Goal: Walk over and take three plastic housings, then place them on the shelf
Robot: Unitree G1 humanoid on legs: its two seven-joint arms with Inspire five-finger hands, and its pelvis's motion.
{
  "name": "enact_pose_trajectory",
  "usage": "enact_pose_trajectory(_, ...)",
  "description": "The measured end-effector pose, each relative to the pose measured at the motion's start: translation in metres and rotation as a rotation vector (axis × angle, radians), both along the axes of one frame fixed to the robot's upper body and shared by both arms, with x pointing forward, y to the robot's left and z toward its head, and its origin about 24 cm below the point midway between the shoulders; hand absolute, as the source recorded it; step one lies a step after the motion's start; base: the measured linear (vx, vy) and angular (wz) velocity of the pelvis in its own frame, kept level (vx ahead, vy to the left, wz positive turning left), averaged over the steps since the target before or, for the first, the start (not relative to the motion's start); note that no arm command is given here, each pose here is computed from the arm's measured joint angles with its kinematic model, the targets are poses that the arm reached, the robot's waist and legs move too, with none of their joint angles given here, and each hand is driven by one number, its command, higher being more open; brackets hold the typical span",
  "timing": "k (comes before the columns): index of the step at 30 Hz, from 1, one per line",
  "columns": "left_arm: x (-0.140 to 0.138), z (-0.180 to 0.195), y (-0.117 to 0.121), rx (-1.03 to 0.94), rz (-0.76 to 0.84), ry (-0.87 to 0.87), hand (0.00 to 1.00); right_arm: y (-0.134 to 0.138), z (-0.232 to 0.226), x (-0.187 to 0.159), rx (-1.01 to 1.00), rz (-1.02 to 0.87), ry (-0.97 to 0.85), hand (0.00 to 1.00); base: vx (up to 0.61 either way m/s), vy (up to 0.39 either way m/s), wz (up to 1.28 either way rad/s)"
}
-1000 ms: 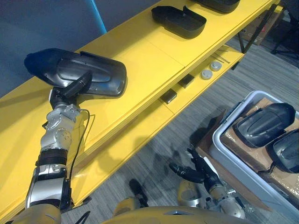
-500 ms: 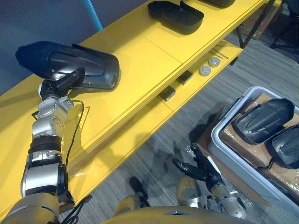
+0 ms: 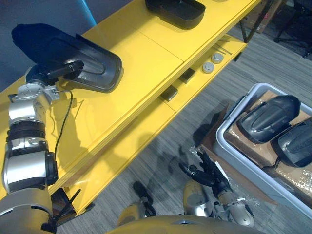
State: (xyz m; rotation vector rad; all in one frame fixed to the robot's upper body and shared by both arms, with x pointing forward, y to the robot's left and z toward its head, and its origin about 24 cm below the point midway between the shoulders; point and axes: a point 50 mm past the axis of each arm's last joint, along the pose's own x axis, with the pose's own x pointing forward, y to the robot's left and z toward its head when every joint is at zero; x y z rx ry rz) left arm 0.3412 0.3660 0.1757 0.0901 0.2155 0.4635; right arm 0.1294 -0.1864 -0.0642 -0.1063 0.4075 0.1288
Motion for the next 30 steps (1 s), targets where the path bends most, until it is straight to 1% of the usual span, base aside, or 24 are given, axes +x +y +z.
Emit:
enact_pose_trajectory(5,-0.004,-0.001,0.007,0.048,-0.094,0.079,1.0,0.0,0.0,0.0,0.0,0.0,0.0,1.0,0.02,-0.011,-0.02)
enact_pose_trajectory(10,-0.005,-0.009,0.007,0.061,-0.131,0.134,1.0,-0.001,0.0,0.001,-0.002,0.0,0.006,1.0,0.0,-0.007,-0.03)
enact_pose_trajectory(14,-0.004,-0.008,0.006,0.086,-0.134,0.151,1.0,-0.002,-0.001,0.001,-0.005,0.007,0.015,1.0,0.0,0.0,0.0)
enact_pose_trajectory(18,0.0,0.001,0.003,0.116,-0.136,0.148,1.0,-0.004,0.0,0.001,-0.006,0.004,0.017,1.0,0.0,0.0,0.0)
enact_pose_trajectory(22,-0.001,0.004,0.006,0.163,-0.107,0.171,1.0,-0.006,0.0,0.0,-0.012,0.005,0.018,1.0,0.0,0.0,0.0)
enact_pose_trajectory(25,-0.004,0.004,0.012,0.356,-0.022,0.26,1.0,-0.006,-0.001,0.0,-0.011,0.005,0.019,1.0,0.0,0.001,-0.02)
enact_pose_trajectory(26,-0.005,-0.002,0.012,0.495,0.006,0.341,1.0,-0.006,-0.001,-0.001,-0.011,0.004,0.022,1.0,0.01,0.005,-0.07)
enact_pose_trajectory(27,-0.008,-0.008,0.015,0.563,0.037,0.38,1.0,-0.006,-0.001,-0.003,-0.003,-0.003,0.025,1.0,0.02,0.003,-0.07)
enact_pose_trajectory(30,-0.01,-0.003,0.019,0.635,0.083,0.367,1.0,-0.008,-0.005,-0.009,0.003,-0.018,0.046,1.0,0.0,0.0,0.0)
